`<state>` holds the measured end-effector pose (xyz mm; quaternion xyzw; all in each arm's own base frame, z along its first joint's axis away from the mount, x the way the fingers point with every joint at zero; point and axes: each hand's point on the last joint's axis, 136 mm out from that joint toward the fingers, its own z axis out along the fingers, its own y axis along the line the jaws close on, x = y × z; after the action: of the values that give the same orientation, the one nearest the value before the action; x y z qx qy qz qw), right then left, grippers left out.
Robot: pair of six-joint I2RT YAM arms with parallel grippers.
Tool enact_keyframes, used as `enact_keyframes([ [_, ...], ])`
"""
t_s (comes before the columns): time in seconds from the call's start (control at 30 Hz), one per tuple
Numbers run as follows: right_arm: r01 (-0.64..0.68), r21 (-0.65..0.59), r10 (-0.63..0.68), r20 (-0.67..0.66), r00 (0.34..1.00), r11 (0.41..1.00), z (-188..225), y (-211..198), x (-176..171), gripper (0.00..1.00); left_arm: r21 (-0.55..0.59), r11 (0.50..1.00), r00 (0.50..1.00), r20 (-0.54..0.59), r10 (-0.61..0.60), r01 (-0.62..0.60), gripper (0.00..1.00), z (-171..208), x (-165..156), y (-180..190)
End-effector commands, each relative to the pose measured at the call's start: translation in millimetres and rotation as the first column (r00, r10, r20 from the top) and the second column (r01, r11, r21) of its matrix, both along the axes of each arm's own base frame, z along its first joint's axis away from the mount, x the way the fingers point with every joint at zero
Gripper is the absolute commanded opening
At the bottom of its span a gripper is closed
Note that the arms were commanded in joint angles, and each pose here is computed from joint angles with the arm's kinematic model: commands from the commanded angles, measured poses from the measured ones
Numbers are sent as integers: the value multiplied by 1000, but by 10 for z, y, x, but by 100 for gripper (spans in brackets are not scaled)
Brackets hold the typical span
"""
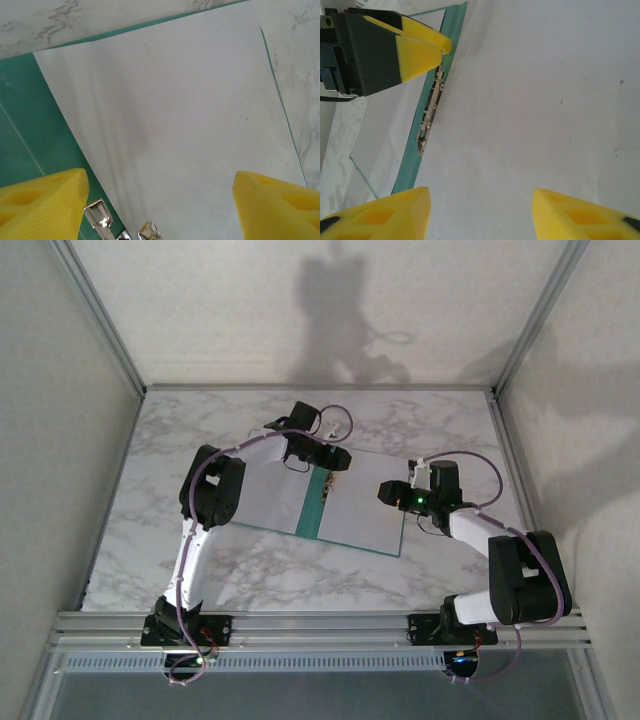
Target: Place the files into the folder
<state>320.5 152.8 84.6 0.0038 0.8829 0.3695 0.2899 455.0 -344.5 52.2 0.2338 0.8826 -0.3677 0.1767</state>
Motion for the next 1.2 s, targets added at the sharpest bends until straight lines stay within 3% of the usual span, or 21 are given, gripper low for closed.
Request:
enact_keyframes([
  [0.0, -37, 3, 37, 16, 999, 999, 20, 55, -7, 57, -31, 998, 999, 22, -49, 50, 76, 188, -49, -56],
  [1.17, -44, -10, 45, 12, 999, 999, -8, 54, -1, 57, -112, 984, 990, 56, -131, 137, 76, 707, -465, -54],
])
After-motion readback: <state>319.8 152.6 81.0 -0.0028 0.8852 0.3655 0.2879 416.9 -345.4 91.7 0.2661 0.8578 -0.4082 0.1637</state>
